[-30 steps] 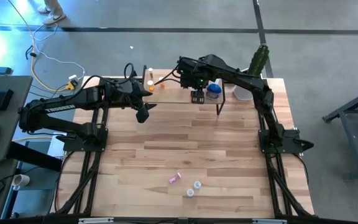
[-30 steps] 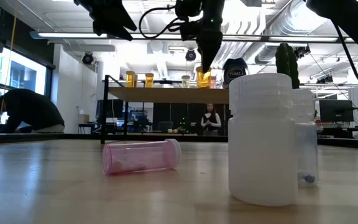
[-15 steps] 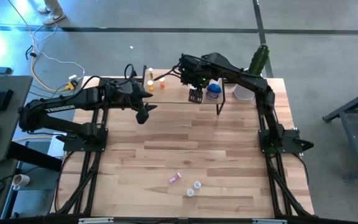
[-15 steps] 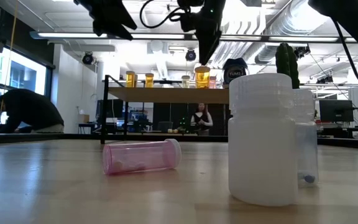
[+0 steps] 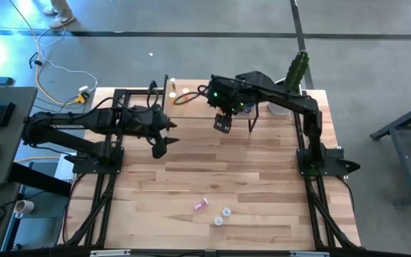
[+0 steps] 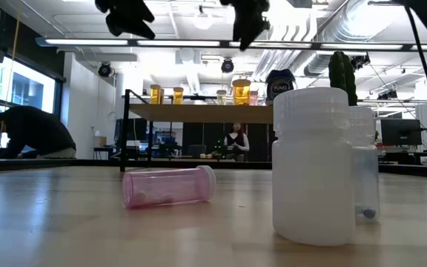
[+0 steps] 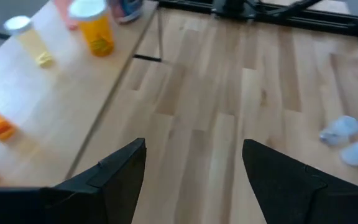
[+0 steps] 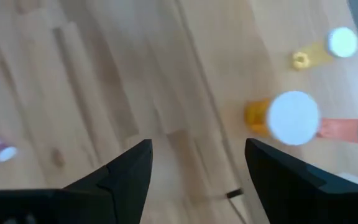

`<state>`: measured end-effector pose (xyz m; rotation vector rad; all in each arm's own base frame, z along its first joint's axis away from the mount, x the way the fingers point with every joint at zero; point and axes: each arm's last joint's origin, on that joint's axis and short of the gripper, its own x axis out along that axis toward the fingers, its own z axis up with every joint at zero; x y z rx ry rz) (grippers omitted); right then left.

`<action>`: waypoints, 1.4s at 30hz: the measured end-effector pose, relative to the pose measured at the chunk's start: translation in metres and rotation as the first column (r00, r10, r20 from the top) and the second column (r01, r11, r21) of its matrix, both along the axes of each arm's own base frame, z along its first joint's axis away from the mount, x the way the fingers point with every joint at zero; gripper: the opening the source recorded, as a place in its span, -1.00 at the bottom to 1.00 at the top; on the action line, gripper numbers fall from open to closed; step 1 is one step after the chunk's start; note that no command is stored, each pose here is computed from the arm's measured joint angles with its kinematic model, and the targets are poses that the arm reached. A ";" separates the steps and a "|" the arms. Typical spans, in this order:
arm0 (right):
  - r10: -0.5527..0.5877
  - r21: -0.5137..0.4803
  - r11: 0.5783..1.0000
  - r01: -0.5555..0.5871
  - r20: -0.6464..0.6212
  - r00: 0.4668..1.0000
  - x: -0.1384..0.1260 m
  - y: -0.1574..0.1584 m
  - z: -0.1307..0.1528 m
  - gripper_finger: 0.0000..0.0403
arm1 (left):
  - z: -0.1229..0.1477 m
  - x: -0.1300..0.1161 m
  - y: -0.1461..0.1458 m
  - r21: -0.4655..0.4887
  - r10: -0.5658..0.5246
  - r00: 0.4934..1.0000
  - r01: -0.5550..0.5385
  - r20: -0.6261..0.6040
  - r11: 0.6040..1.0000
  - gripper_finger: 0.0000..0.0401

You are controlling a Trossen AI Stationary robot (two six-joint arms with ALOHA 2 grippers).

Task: Pick and place medicine bottles onto shelf by color
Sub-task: Put the pink pill bottle on the shelf

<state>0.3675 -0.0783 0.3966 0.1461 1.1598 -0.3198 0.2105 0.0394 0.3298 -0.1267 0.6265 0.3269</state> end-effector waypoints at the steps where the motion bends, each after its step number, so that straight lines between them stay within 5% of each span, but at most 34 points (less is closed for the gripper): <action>1: 0.009 0.001 1.000 -0.009 0.009 1.000 -0.001 0.006 0.003 0.23 | 0.000 0.000 -0.003 -0.001 -0.011 1.000 0.011 0.003 1.000 0.27; 11: 0.109 -0.060 0.992 -0.107 0.045 0.993 -0.013 0.059 0.022 0.23 | 0.001 0.003 -0.031 -0.090 -0.070 0.997 0.074 0.039 0.993 0.27; 26: 0.297 -0.117 0.949 -0.292 0.024 0.955 -0.030 0.098 0.033 0.23 | 0.001 0.009 -0.072 -0.255 -0.020 0.994 0.048 0.109 0.966 0.27; 42: 0.367 -0.131 0.924 -0.360 0.028 0.930 -0.067 0.117 0.022 0.23 | -0.047 0.063 -0.123 -0.263 0.053 0.996 -0.032 0.074 0.964 0.27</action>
